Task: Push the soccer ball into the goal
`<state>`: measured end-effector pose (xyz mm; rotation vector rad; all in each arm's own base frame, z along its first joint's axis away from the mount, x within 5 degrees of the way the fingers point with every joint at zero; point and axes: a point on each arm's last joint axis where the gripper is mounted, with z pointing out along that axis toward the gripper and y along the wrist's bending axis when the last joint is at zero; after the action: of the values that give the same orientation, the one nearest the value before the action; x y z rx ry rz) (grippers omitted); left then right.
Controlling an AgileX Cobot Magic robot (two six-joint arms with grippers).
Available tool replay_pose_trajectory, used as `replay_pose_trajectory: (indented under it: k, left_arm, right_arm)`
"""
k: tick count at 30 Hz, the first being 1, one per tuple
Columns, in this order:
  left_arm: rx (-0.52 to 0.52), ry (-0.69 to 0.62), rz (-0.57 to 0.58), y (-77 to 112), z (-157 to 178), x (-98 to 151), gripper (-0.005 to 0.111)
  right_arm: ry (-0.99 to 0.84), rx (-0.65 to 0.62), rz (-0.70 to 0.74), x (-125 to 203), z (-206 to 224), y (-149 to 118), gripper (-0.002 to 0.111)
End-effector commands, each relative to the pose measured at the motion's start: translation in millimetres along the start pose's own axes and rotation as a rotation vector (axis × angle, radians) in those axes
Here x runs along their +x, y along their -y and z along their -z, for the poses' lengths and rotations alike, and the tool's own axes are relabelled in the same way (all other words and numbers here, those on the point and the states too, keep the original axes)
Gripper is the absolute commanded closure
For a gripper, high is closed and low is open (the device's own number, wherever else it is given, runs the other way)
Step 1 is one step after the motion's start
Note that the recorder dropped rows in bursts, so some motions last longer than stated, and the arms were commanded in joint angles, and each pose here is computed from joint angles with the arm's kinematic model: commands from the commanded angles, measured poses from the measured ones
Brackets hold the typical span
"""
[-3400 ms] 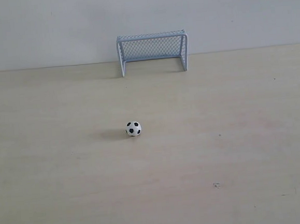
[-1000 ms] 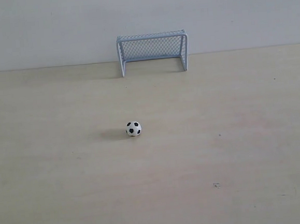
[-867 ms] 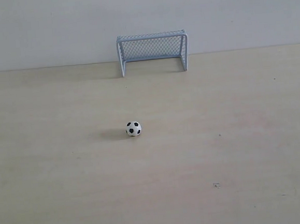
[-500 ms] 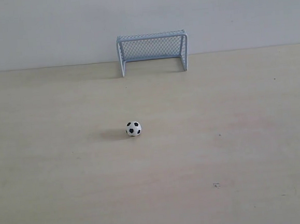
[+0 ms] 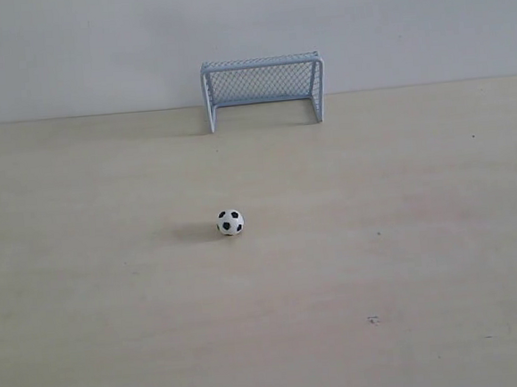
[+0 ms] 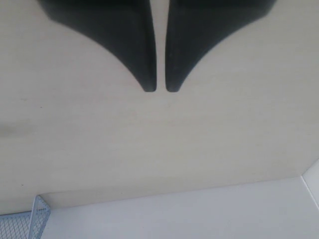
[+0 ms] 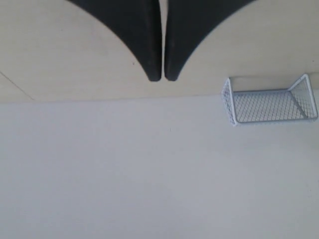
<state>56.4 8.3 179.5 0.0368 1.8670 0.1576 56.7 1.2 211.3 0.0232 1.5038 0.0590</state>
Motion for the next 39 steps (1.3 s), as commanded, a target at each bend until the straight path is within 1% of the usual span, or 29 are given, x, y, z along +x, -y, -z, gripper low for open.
replay_pose_trajectory:
  k: [1, 5, 6, 14, 16, 19, 22, 23, 24, 27, 35, 39]
  left_arm:
    - [0.008, 0.005, 0.007, 0.3, 0.2, -1.6, 0.100]
    - [0.008, 0.005, 0.007, 0.3, 0.2, -1.6, 0.100]
    - [0.008, 0.005, 0.007, 0.3, 0.2, -1.6, 0.100]
    - [0.008, 0.005, 0.007, 0.3, 0.2, -1.6, 0.100]
    - [0.008, 0.005, 0.007, 0.3, 0.2, -1.6, 0.100]
    - [0.008, 0.003, 0.007, 0.4, 0.0, -1.5, 0.100]
    - [0.008, 0.003, 0.007, 0.4, 0.0, -1.5, 0.100]
    - [0.008, 0.003, 0.007, 0.4, 0.0, -1.5, 0.100]
    - [0.008, 0.003, 0.007, 0.4, 0.0, -1.5, 0.100]
    - [0.008, 0.003, 0.007, 0.4, 0.0, -1.5, 0.100]
    - [0.008, 0.003, 0.007, 0.4, 0.0, -1.5, 0.100]
    - [0.008, 0.003, 0.007, 0.4, 0.0, -1.5, 0.100]
  right_arm:
    - [0.102, 0.001, -0.001, -9.3, 0.9, 0.1, 0.108]
    - [0.096, 0.000, -0.001, -10.6, 1.0, -0.1, 0.108]
    - [0.103, -0.001, -0.001, -15.6, 1.6, -0.4, 0.108]
    - [0.110, -0.012, 0.014, -81.4, 4.0, -4.9, 0.108]
    - [0.151, -0.012, 0.014, -90.8, 4.7, -5.2, 0.108]
    - [0.282, -0.009, 0.013, -103.5, 7.6, -5.0, 0.108]
    - [0.367, -0.015, -0.056, -111.4, 10.2, -4.5, 0.108]
    - [0.357, -0.017, -0.063, -112.4, 10.2, -4.7, 0.108]
    - [0.309, -0.018, -0.053, -112.7, 9.8, -5.3, 0.108]
    - [0.108, -0.019, 0.034, -112.2, 5.1, -7.2, 0.108]
    - [-0.015, -0.020, 0.067, -122.7, -18.9, -8.2, 0.108]
    - [-0.123, -0.024, 0.082, -125.9, -37.4, -8.9, 0.108]
